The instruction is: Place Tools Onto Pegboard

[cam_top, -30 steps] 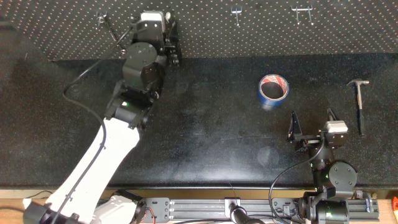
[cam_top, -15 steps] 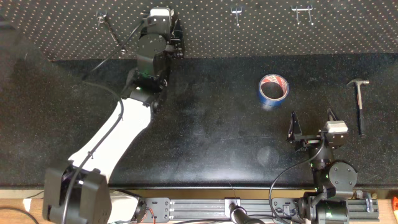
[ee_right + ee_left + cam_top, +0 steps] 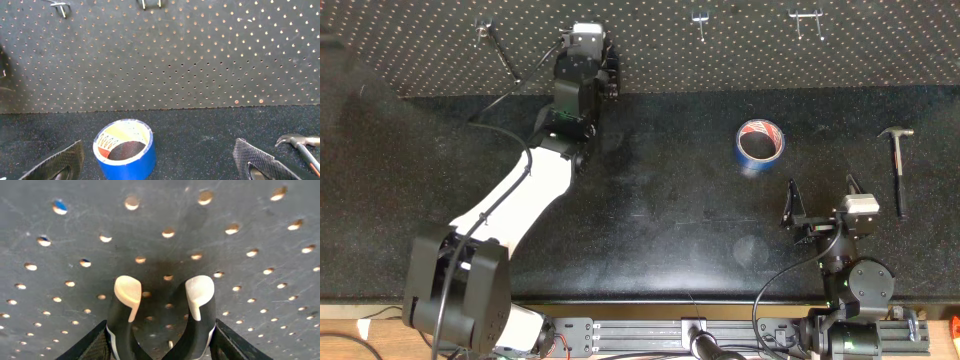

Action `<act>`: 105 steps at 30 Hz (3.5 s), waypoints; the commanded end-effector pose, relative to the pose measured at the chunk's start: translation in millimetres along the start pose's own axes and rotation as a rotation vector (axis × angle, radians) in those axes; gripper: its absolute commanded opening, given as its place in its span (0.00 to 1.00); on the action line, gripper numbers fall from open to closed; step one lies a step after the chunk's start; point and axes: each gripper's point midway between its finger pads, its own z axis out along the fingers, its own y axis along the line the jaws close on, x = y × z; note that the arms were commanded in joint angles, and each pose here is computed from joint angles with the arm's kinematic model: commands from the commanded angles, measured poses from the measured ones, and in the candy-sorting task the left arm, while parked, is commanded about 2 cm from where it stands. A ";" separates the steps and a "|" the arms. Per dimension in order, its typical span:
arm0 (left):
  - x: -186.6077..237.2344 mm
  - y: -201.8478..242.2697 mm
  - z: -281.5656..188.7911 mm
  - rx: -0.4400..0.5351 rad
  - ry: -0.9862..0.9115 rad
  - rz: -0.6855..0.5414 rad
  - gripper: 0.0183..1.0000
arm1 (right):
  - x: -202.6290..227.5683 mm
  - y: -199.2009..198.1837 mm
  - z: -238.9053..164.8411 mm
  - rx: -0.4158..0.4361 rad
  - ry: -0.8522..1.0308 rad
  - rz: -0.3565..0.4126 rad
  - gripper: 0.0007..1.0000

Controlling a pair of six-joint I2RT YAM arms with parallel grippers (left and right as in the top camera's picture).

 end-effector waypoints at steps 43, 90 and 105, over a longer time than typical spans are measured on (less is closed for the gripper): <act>73.1 75.9 -236.8 0.102 -0.487 -0.090 1.00 | 1.2 1.2 -0.1 -0.005 0.000 0.011 0.98; 115.8 76.3 -218.8 0.088 -0.299 -0.083 0.99 | -11.7 65.8 7.6 -0.159 0.662 0.159 0.98; 115.8 76.3 -218.8 0.088 -0.299 -0.083 0.99 | 89.1 85.2 121.9 -0.060 1.073 -0.042 0.98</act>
